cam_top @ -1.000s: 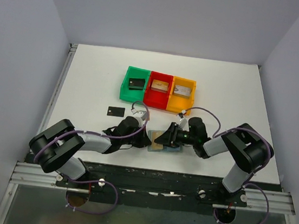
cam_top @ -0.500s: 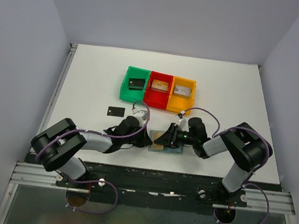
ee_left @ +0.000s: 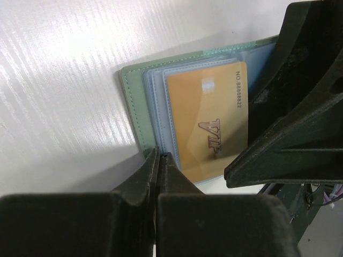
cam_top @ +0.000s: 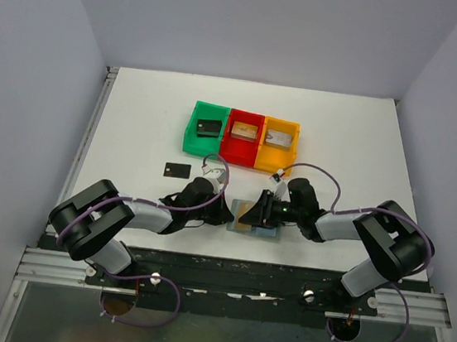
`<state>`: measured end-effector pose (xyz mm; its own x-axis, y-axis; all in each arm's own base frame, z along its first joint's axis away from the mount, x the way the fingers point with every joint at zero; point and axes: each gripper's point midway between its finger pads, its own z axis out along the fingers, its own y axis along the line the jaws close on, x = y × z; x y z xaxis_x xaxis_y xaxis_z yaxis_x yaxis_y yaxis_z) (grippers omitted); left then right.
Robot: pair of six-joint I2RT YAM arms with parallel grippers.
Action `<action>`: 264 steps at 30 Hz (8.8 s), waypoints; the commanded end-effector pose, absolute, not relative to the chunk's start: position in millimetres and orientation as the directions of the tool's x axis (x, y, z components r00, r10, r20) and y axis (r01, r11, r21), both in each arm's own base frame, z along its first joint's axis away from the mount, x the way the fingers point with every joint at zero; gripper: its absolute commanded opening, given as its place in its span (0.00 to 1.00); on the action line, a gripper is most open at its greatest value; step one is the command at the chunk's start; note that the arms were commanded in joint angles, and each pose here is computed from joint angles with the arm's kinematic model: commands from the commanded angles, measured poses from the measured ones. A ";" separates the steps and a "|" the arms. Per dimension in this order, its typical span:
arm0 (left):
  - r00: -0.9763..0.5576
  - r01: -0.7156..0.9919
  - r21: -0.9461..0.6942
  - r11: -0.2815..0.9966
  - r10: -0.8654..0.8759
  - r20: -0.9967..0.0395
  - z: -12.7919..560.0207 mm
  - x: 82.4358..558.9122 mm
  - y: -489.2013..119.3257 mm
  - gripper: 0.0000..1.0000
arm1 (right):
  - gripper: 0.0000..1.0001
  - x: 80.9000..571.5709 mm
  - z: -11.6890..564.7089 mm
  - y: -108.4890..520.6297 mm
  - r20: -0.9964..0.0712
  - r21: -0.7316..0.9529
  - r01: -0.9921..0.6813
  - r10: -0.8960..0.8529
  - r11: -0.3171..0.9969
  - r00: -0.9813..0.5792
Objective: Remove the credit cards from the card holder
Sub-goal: Remove the credit card from the card holder, then place the credit card at the center of the board, then remove the credit card from the card holder.
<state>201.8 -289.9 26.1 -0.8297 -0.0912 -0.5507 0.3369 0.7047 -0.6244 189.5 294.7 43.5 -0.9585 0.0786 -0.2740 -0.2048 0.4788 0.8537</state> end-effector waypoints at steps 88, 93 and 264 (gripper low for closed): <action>-0.534 0.692 -0.501 0.519 -0.098 -0.840 203.6 180.2 -267.3 0.99 | 0.00 121.9 188.3 241.1 -0.618 0.526 -0.757 -0.438 0.387 -0.653; -0.446 0.827 -0.463 0.319 -0.128 -0.886 238.9 143.0 -267.7 0.99 | 0.01 93.0 216.3 250.5 -0.634 0.572 -0.789 -0.489 0.225 -0.599; -0.718 0.060 -0.460 0.886 -0.281 -0.637 105.7 228.1 -214.4 0.99 | 0.67 235.1 66.0 164.5 -0.545 0.124 -0.168 -0.074 0.978 -0.835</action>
